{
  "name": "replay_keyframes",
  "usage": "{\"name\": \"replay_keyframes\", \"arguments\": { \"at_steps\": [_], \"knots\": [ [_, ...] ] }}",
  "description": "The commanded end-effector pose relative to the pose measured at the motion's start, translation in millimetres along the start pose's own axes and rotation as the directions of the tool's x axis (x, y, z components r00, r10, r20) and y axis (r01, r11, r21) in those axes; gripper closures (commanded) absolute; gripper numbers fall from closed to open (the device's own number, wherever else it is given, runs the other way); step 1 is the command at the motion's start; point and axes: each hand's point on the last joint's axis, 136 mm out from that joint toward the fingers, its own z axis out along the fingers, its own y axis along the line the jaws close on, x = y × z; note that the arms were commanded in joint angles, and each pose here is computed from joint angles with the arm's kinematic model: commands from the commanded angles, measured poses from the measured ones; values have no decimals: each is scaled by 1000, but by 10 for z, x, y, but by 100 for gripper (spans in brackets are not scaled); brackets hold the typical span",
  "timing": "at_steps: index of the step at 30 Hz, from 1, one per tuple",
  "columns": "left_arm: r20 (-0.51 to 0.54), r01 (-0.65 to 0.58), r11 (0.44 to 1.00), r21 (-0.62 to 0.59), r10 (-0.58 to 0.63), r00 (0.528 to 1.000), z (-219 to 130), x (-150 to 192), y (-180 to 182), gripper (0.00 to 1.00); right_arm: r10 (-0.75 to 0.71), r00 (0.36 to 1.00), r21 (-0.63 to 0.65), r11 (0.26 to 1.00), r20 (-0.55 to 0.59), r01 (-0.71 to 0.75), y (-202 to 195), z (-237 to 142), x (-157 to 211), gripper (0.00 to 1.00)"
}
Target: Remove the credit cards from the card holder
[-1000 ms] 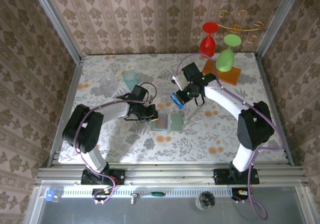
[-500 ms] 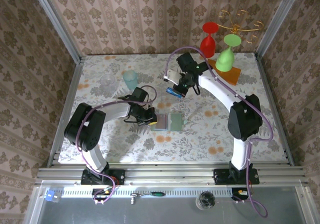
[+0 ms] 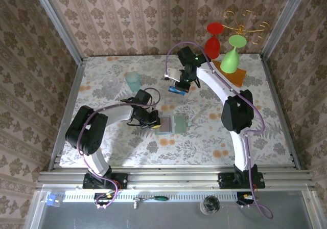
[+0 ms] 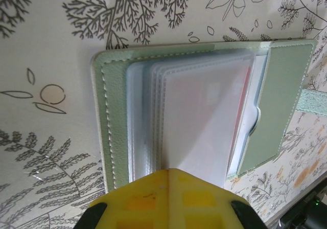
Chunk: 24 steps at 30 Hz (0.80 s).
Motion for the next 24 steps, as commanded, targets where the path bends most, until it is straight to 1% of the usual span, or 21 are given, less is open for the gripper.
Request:
{"name": "replay_keyframes", "arguments": {
  "at_steps": [1, 6, 14, 24],
  "knots": [
    [13, 6, 1000, -6, -6, 1000, -101, 27, -41, 95, -18, 999, -104, 995, -26, 15, 122, 50, 67, 100],
    [37, -4, 1000, 7, 4, 999, -189, 2, -87, 93, -29, 999, -149, 989, -24, 25, 91, 137, 44, 100],
    [68, 8, 1000, 5, -8, 998, -320, 6, -12, 93, -39, 999, -233, 972, -27, 31, 128, 295, 26, 100],
    [71, 30, 1000, -2, -29, 997, -368, 50, 94, 92, -29, 997, -318, 948, -67, 6, 262, 465, 149, 100]
  ]
}}
